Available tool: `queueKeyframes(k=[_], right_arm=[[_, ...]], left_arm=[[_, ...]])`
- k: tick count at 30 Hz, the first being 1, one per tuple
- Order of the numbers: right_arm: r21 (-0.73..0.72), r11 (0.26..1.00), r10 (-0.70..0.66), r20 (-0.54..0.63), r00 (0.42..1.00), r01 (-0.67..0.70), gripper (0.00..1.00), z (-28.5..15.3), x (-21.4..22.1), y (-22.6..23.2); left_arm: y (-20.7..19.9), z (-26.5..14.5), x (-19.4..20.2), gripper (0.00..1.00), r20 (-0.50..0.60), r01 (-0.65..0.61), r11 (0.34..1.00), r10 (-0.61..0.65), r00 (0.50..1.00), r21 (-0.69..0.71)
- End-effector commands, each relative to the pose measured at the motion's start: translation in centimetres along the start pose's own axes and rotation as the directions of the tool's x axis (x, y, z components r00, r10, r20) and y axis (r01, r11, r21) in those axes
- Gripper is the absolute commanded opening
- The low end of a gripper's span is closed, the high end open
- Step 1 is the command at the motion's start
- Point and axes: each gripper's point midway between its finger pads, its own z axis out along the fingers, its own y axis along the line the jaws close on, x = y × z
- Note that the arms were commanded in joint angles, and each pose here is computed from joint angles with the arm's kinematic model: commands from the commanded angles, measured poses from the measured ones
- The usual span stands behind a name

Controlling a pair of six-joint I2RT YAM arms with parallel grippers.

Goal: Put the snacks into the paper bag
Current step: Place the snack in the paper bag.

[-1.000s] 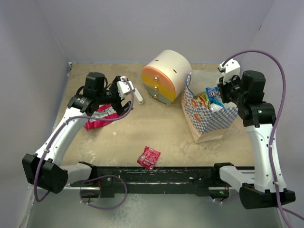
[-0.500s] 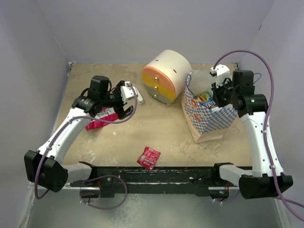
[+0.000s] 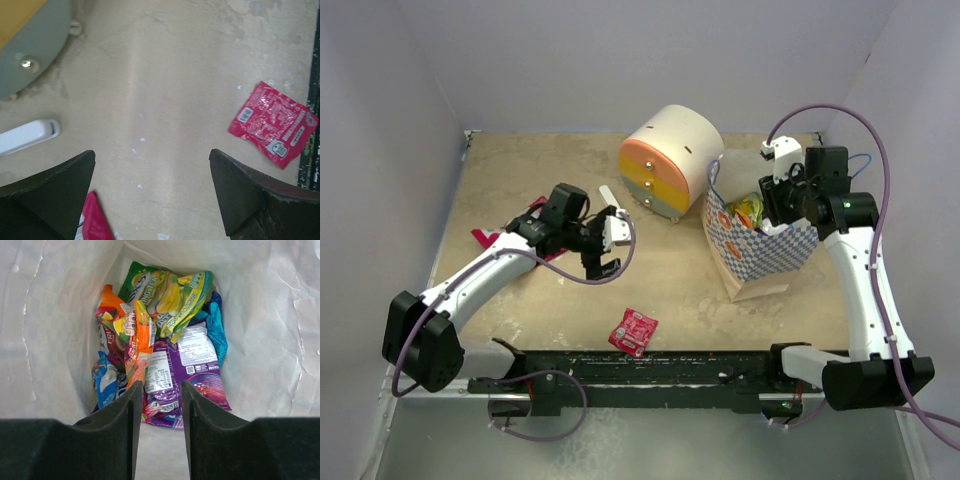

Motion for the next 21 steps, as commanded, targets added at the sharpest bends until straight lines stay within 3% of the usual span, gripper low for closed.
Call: queueKeyframes(k=[1,8,15,21], right_arm=[[0.075,0.997,-0.009,0.062,0.998,0.004,0.46,-1.9,-1.0,-1.1],[0.109,0.994,-0.006,0.081,0.997,-0.003,0.49,-2.5,-0.6,-1.6],[0.12,0.993,0.011,0.084,0.996,-0.021,0.5,-2.8,-0.3,-2.1],[0.134,0.99,0.022,0.081,0.996,-0.033,0.51,-2.8,0.0,-2.6]], left_arm=[[-2.9,2.1,-0.7,0.99,0.049,-0.132,0.983,0.126,0.991,0.131],[-8.1,5.2,1.8,1.0,-0.022,-0.292,0.906,0.313,0.949,0.306],[-12.8,7.3,4.0,1.0,-0.053,-0.328,0.837,0.388,0.92,0.437],[-14.3,8.8,5.7,0.99,-0.097,-0.365,0.809,0.455,0.885,0.461]])
